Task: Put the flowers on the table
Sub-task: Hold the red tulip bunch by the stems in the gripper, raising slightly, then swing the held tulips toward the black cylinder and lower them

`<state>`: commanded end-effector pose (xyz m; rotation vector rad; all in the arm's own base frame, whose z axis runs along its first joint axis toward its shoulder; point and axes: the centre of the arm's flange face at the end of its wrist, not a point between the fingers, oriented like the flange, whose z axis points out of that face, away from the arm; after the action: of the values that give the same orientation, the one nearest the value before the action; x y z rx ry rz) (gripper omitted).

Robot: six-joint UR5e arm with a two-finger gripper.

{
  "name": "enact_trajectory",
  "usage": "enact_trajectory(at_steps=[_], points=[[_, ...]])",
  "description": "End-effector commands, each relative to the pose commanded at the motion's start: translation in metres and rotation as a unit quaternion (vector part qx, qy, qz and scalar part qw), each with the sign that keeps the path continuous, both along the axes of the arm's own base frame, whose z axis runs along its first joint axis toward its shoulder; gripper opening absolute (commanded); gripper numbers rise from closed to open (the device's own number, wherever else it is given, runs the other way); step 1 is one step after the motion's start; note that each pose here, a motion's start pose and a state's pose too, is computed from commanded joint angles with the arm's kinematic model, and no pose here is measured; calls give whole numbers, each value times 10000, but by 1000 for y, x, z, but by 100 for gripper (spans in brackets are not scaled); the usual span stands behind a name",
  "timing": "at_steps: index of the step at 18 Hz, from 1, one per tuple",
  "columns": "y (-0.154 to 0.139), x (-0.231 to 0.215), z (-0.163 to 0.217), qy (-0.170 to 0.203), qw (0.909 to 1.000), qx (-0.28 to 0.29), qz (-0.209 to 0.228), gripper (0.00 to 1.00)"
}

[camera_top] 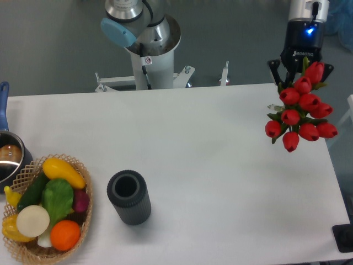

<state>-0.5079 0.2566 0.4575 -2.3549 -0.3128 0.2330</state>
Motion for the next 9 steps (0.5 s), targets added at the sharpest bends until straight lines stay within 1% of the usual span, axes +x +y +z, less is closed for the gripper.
enact_trajectory(at_steps=[2,4,5,7,9], points=[[-1,-1,-2,29,9999,-114,13,31],[5,0,-6,29,9996,-266,13,29],[8,2,-7,42,9991,-411,18,29],[24,11,-15,60,9968,-796,-17,29],[37,12,-32,28,9920,-1262,-11,29]])
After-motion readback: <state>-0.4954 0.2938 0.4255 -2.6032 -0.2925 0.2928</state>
